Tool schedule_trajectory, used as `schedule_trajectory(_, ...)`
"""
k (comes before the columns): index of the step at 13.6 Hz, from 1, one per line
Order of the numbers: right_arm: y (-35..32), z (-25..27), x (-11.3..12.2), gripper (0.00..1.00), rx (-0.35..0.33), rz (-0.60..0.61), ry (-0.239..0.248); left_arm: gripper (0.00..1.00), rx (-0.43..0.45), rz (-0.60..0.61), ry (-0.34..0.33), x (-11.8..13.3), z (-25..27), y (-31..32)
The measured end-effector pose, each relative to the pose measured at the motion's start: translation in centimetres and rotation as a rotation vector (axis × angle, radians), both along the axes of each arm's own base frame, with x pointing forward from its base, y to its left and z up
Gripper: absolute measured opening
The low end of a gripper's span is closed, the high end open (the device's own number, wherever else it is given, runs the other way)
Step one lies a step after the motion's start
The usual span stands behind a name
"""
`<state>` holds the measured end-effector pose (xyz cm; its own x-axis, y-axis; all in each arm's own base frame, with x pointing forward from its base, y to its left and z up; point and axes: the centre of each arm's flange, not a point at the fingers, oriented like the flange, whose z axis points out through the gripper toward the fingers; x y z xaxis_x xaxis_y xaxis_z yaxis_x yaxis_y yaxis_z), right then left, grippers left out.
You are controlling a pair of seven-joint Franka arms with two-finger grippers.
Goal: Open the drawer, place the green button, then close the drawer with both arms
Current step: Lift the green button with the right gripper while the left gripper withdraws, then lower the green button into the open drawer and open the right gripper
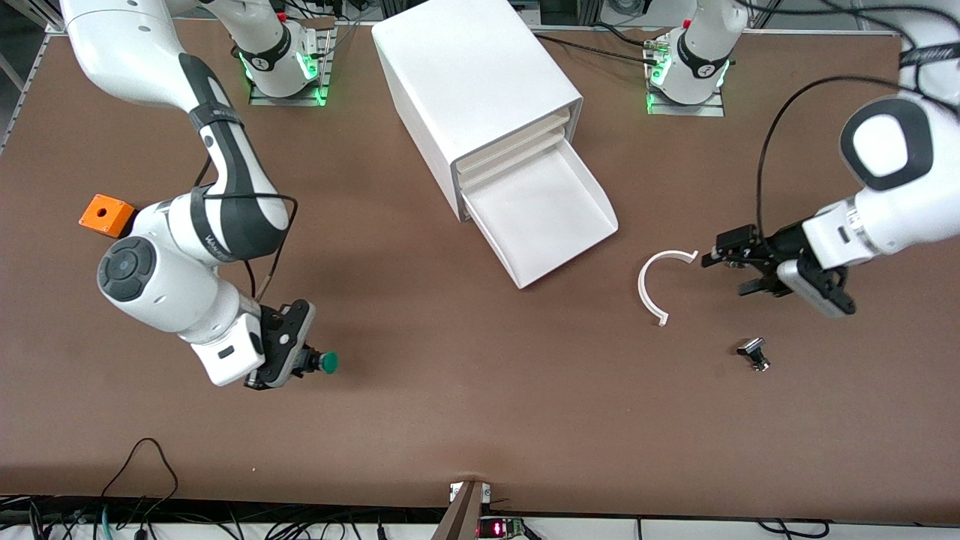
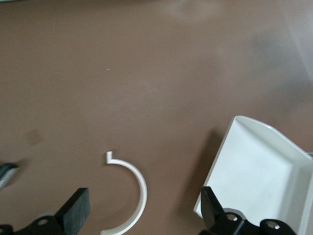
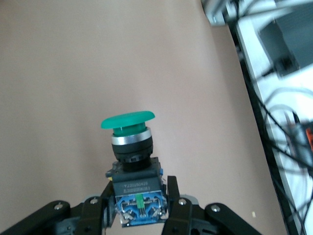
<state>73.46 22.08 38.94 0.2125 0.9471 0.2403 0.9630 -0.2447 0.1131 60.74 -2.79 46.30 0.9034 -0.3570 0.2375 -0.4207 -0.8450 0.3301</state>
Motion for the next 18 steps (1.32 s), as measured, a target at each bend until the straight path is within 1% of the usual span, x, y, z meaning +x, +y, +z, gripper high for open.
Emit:
schedule_trajectory(1,1.5,0.2,-0.5,0.42,0.009,0.022,0.010,1.00,0.068,-0.018,-0.008,-0.7,2.2,0.5)
schedule_trajectory(2,3.1,0.1,-1.3,0.42,0.016,0.048,0.033,1.00,0.129,-0.029,-0.004,-1.2,4.2,1.0)
schedule_trajectory(4,6.4,-0.1,-2.9,0.42,0.025,0.104,0.076,1.00,0.252,-0.031,0.022,-2.0,8.1,2.0)
schedule_trajectory(6,9.6,-0.5,-4.6,0.42,0.017,0.156,0.110,1.00,0.367,0.001,0.050,-2.5,11.4,2.9)
schedule_trajectory(7,11.1,-0.7,-5.6,0.42,0.009,0.183,0.134,1.00,0.409,0.027,0.059,-2.6,12.4,3.2)
schedule_trajectory(9,14.1,-1.1,-7.7,0.42,-0.010,0.239,0.178,1.00,0.439,0.073,0.074,-2.7,12.7,3.5)
schedule_trajectory(11,17.4,-1.4,-10.2,0.42,-0.032,0.303,0.220,1.00,0.441,0.115,0.101,-2.6,12.1,4.1)
schedule_trajectory(12,19.6,-1.0,-11.6,0.42,-0.034,0.338,0.219,1.00,0.440,0.133,0.113,-2.5,11.8,4.5)
schedule_trajectory(14,24.0,1.3,-14.1,0.42,-0.022,0.385,0.182,1.00,0.439,0.160,0.126,-2.4,11.4,5.0)
schedule_trajectory(16,26.4,2.7,-15.7,0.42,-0.015,0.411,0.161,1.00,0.437,0.208,0.135,-2.4,11.4,5.0)
schedule_trajectory(18,27.8,2.6,-16.9,0.42,-0.022,0.436,0.159,1.00,0.434,0.246,0.142,-2.4,11.4,5.1)
